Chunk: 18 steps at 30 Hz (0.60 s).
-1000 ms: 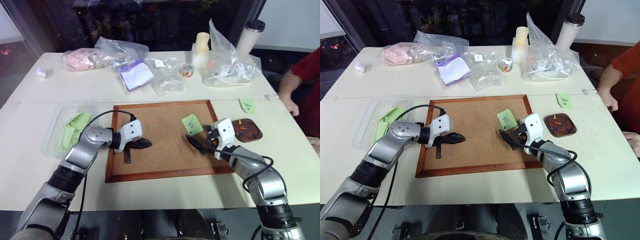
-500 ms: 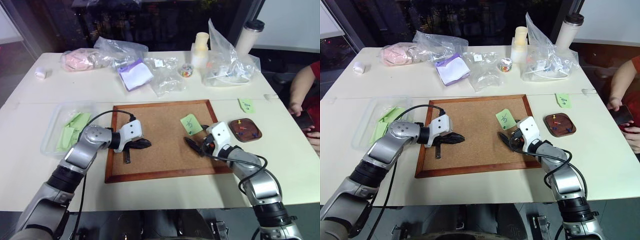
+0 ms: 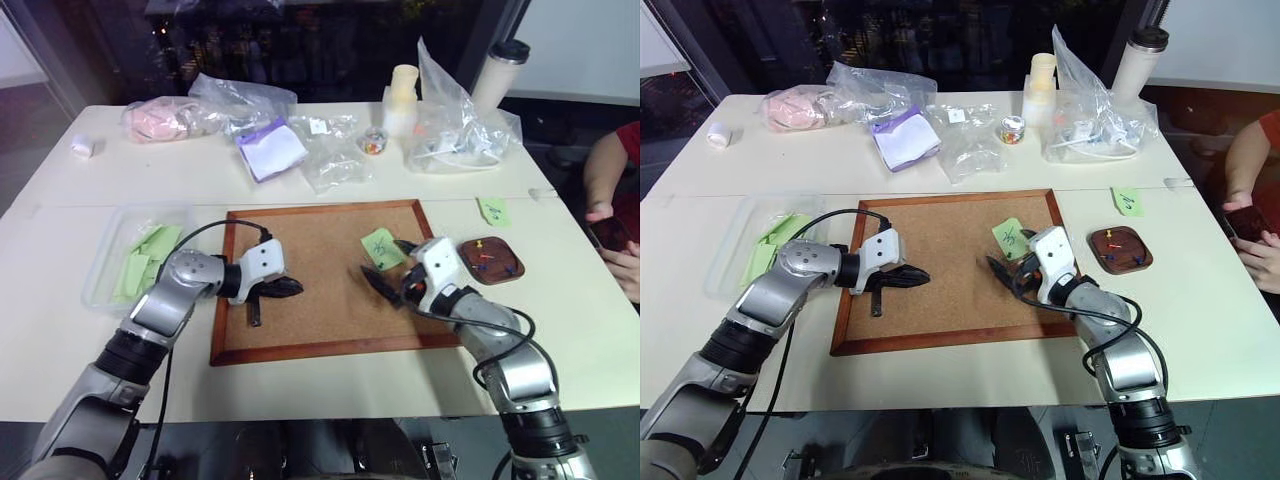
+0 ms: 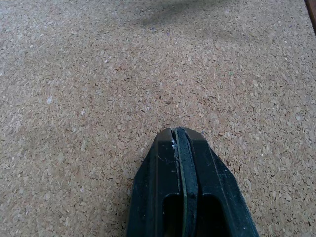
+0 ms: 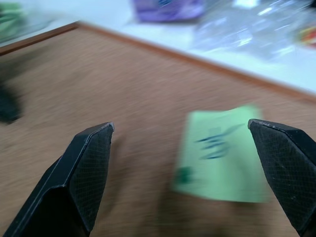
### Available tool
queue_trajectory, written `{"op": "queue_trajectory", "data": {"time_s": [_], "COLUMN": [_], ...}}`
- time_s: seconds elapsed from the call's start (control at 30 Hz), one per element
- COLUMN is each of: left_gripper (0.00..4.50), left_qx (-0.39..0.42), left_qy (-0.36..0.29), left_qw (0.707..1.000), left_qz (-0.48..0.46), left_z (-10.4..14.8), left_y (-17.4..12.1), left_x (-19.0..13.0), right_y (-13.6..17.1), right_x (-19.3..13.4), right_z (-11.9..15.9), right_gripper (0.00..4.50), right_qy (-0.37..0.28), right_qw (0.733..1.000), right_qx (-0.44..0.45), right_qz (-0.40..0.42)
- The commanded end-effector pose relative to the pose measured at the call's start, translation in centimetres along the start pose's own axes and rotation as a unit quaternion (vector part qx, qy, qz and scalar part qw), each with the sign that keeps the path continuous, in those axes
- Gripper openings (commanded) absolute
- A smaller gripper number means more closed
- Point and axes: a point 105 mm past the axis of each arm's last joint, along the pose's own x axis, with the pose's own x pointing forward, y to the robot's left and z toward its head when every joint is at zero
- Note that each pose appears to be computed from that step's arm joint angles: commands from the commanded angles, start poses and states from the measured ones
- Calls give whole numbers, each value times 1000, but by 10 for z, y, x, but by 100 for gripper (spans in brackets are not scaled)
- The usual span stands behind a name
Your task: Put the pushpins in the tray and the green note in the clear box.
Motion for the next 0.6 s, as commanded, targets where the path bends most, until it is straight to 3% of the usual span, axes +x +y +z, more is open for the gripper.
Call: {"op": "queue_trajectory", "data": {"time_s": [0.03,0.57,0.6], "left_gripper": [0,0,0], "left_qx": [-24,-26,-25], "left_qy": [48,46,47], "left_qw": [999,999,999], "left_qz": [3,6,6], "left_z": [-27,-28,-28], "left_y": [-3,-5,-5], "left_x": [3,3,2], "right_y": [2,-8,-9], "right_x": [2,4,4], "right_z": [3,-16,-17], "right_gripper": [448,448,397], "right_qy": [-5,20,21], "right_qw": [1000,999,999], "right_qx": [3,37,36], "right_qz": [13,3,2]}}
